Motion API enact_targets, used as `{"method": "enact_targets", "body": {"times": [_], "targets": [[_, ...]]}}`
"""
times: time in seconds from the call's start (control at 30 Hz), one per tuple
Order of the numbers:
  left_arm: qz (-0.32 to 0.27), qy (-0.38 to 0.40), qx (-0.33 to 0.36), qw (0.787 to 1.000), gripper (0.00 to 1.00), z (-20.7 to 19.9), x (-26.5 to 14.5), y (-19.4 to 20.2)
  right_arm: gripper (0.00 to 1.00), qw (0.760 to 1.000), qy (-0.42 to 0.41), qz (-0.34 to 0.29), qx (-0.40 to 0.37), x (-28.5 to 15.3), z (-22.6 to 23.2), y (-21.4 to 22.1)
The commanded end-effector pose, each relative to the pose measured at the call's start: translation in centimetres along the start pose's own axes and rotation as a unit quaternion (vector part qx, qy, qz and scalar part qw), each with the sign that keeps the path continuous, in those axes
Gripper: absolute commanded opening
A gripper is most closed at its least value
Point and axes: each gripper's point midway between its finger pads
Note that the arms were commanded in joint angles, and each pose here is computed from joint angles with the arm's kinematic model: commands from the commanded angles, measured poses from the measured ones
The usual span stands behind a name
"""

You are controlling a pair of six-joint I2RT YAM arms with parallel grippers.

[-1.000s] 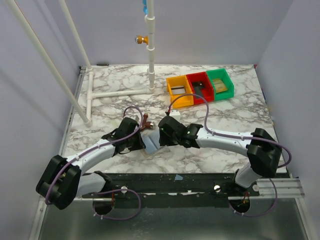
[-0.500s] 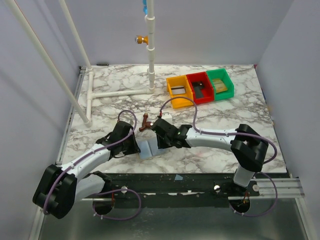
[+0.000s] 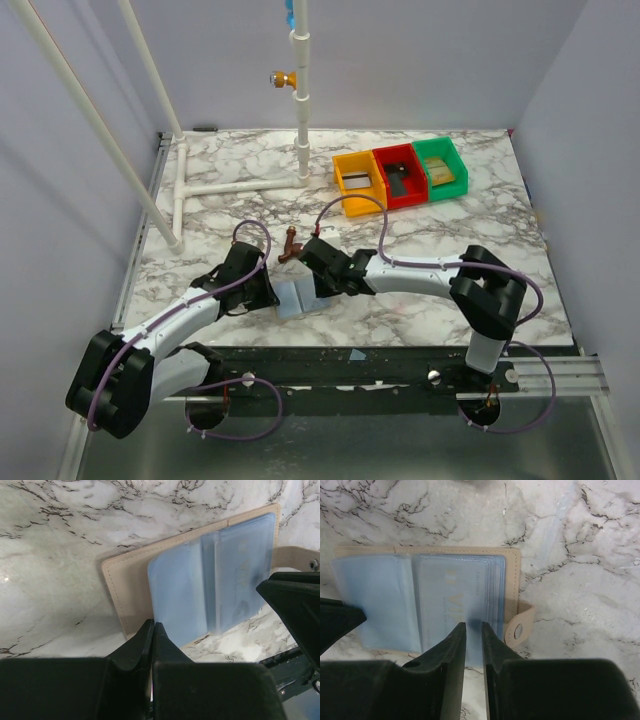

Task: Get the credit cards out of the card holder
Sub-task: Remove the credit card from the card holder.

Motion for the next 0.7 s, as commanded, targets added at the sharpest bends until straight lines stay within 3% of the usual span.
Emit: {"method": "enact_targets", "body": {"times": [0.0, 0.67], "targets": [[-0.007, -0.011, -0.006, 1.0, 0.0, 0.6, 0.0, -0.1, 0.22, 1.0, 0.006, -0.009, -0.009, 0.7, 0.6, -0.1], [-0.012, 0.0, -0.005, 1.0, 0.0, 0.2, -0.1, -0.2, 0.22, 1.0, -0.021, 0.016, -0.01, 1.7, 3.0, 1.4]]}}
Point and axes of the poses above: each gripper's point midway between its finger pads, its own x axis out along the fingers, its own z axis along the line the jaws close on, y = z × x, and after that the axes turned 4 degrees about x, right-handed
